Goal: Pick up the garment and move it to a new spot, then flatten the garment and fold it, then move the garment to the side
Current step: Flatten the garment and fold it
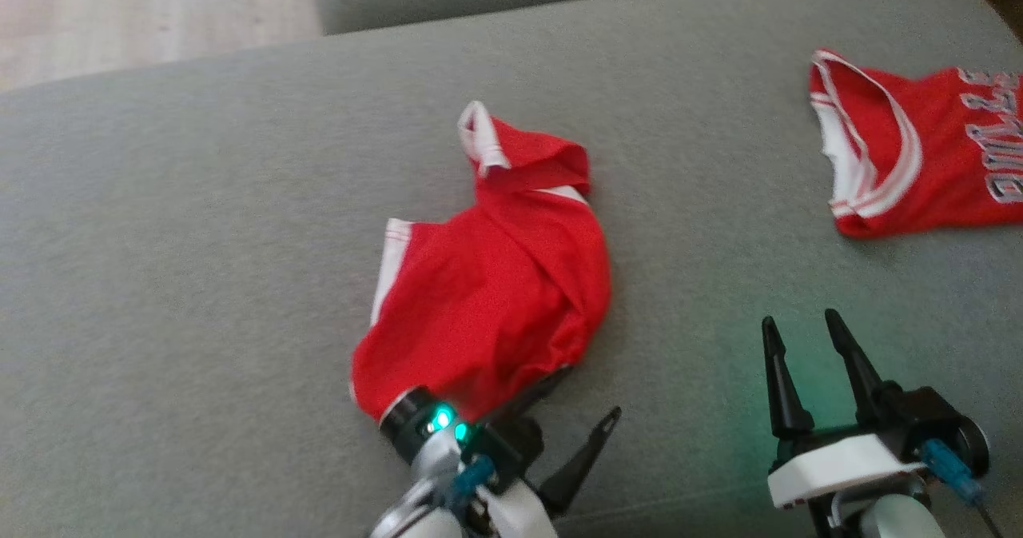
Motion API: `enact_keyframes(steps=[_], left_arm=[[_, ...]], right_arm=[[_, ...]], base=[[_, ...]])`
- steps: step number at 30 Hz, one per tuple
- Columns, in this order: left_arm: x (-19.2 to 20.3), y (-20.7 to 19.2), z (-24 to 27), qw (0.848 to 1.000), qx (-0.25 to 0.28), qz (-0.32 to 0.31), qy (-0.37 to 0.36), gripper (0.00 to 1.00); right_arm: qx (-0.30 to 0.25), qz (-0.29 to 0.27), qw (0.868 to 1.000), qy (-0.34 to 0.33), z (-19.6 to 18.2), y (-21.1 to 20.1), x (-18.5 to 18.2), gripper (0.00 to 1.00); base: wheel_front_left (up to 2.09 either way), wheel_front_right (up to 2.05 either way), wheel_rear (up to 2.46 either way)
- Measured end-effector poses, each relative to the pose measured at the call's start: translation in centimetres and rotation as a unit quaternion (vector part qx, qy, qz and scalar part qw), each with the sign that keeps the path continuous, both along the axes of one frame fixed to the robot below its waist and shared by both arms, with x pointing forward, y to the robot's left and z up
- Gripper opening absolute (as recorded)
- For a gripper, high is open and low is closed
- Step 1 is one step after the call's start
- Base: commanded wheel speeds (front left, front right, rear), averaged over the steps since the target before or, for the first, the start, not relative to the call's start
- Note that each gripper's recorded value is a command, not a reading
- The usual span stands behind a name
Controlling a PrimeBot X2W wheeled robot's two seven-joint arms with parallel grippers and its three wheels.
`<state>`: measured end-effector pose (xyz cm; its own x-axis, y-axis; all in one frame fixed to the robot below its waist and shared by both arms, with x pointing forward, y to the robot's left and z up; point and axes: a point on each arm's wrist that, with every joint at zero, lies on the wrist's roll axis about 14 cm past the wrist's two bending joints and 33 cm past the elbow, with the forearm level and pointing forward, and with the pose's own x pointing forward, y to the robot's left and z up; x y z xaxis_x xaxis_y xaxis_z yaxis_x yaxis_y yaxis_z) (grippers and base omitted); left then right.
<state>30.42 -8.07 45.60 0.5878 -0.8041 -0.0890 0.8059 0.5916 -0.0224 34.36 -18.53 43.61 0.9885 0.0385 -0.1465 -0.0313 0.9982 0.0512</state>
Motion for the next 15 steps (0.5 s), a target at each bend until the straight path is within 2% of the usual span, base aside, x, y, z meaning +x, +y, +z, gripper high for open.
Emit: enact_keyframes(steps=[5,10,11,12,13,15], left_arm=[[2.5,-0.9,-2.6,0.998,0.055,-0.001,0.002,1.0],[3.5,-0.8,-6.8,0.989,0.147,-0.008,0.02,1.0],[3.4,-0.7,-7.4,0.987,0.155,-0.009,0.028,0.49],[3.4,-0.8,-7.8,0.987,0.16,-0.011,0.032,0.3],[3.5,-0.9,-7.8,0.986,0.161,-0.011,0.031,0.0],[3.9,-1.0,-7.5,0.987,0.155,-0.007,0.035,0.0]], right_arm=[[0.003,-0.036,0.999,0.01,-0.5,-2.0,-0.7,1.0],[0.003,-0.067,0.998,0.018,-0.8,-3.8,-1.6,1.0],[0.004,-0.072,0.997,0.02,-0.9,-4.1,-1.8,1.0],[0.005,-0.078,0.997,0.022,-1.0,-4.3,-2.0,1.0],[0.006,-0.082,0.996,0.023,-1.1,-4.5,-2.1,1.0],[0.006,-0.085,0.996,0.023,-1.0,-4.8,-2.3,1.0]], base=[[0.0,0.0,0.0],[0.0,0.0,0.0],[0.0,0.0,0.0],[0.0,0.0,0.0],[0.0,0.0,0.0],[0.0,0.0,0.0]])
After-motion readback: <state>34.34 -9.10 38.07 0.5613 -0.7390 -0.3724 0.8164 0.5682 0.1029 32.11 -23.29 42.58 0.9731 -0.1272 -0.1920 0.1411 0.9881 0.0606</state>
